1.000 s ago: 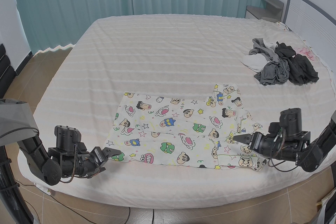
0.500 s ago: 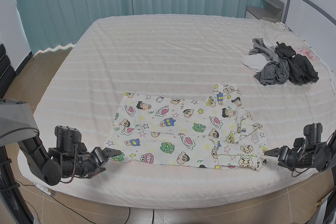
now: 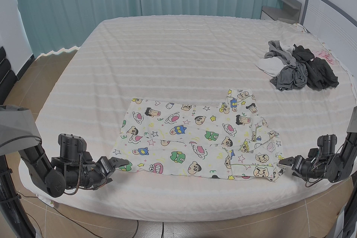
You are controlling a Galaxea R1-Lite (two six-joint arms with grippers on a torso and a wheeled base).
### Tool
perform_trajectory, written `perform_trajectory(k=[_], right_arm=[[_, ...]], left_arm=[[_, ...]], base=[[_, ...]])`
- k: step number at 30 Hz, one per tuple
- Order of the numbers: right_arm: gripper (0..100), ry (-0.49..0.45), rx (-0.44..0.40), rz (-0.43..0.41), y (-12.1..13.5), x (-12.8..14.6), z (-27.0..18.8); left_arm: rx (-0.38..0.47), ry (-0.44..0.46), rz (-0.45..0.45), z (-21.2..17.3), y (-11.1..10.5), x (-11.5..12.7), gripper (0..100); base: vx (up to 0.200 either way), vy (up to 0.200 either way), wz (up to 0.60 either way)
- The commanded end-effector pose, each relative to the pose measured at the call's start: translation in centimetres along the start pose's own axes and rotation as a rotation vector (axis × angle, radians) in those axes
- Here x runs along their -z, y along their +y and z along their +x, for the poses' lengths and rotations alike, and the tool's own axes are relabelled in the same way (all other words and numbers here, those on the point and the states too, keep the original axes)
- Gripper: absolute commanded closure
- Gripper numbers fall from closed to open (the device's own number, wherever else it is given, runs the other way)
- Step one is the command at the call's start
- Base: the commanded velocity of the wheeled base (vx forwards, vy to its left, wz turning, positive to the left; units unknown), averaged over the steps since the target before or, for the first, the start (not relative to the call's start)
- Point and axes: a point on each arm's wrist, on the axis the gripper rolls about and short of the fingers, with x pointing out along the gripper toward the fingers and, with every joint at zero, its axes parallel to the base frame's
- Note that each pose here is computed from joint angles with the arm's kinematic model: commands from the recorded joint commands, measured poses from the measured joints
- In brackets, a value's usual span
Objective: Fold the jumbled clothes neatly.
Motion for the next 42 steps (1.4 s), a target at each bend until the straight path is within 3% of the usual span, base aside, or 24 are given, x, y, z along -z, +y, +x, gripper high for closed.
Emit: perform_trajectory(k=[1,7,14,15,28,42], right_arm=[[0,0.023,0.008,0.005,-0.4,0.1,1.2],[0,0.020,-0.028,-0.028,0.9,0.0,1.8],[0,0.022,-0.044,0.007,1.6,-0.1,2.4],[100,0.024,-0.036,0.010,1.5,0.0,2.7],[100,-0.006,0.002,0.065,0.7,-0.4,2.5],[100,-0.122,0.005,0.097,-1.0,-2.0,1.2]], left_arm=[[0.000,0.001,-0.002,0.0,0.0,0.0,0],[0.000,0.002,0.000,0.0,0.0,0.0,0],[0.001,0.000,0.000,0.0,0.0,0.0,0],[0.001,0.000,0.000,0.0,0.0,0.0,0],[0.000,0.001,-0.001,0.0,0.0,0.0,0],[0.000,0.002,0.000,0.0,0.0,0.0,0]], base=[[0.000,0.000,0.00],[0.000,0.000,0.00],[0.000,0.000,0.00],[0.000,0.000,0.00],[0.000,0.000,0.00],[0.000,0.000,0.00]])
